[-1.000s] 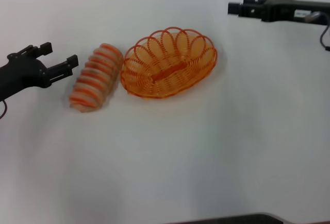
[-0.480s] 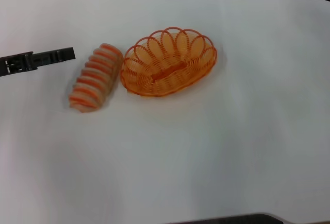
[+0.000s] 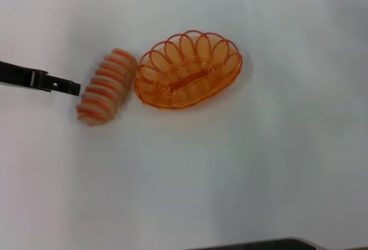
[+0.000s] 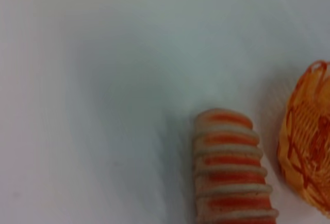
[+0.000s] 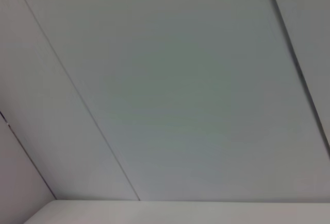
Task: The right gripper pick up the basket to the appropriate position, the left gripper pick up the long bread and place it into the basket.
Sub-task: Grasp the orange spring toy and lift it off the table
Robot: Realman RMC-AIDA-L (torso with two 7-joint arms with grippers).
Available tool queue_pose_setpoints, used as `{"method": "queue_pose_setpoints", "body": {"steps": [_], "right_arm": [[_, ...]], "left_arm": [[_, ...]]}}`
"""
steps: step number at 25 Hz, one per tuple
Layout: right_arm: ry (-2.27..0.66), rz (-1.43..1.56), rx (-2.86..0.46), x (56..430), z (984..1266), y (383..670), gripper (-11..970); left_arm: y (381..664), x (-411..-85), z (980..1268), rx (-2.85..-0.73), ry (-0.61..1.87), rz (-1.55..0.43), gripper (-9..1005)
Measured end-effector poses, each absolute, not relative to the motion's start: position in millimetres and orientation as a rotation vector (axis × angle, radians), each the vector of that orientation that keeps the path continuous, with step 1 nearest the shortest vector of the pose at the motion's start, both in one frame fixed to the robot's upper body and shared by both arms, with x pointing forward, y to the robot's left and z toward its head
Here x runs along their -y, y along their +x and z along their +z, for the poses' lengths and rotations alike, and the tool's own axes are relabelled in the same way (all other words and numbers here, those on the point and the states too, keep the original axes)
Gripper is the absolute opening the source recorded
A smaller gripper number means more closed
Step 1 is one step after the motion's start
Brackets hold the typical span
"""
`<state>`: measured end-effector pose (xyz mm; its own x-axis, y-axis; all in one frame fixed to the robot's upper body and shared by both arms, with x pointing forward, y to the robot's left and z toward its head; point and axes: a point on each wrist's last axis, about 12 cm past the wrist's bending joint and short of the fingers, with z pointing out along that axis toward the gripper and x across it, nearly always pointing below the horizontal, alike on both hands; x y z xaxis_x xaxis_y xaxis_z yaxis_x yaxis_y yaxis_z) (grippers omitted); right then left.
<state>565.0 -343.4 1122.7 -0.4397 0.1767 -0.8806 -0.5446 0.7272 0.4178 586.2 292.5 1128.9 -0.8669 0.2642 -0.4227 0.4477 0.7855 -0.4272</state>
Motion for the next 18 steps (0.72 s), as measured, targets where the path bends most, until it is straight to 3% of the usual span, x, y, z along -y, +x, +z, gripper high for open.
{"method": "queue_pose_setpoints", "body": {"steps": [7,10,15,18], "right_arm": [[-0.298,0.847,-1.857,348.7,1120.4,558.1,769],[-0.3,0.845,-1.853,349.2,1119.5,556.5,786],[-0.295,0.84,-1.846,349.6,1116.9,553.6,921],[-0.293,0.841,-1.846,349.9,1116.2,552.8,926]], "left_arm": [[592.9,-247.4,1136.5,-2.67,0.84,-0.559,828],[592.5,-240.0,1138.0,-2.669,0.883,-0.529,827],[591.4,-227.6,1143.1,-2.659,0.932,-0.508,827],[591.2,-223.0,1143.3,-2.67,0.933,-0.501,826]]}}
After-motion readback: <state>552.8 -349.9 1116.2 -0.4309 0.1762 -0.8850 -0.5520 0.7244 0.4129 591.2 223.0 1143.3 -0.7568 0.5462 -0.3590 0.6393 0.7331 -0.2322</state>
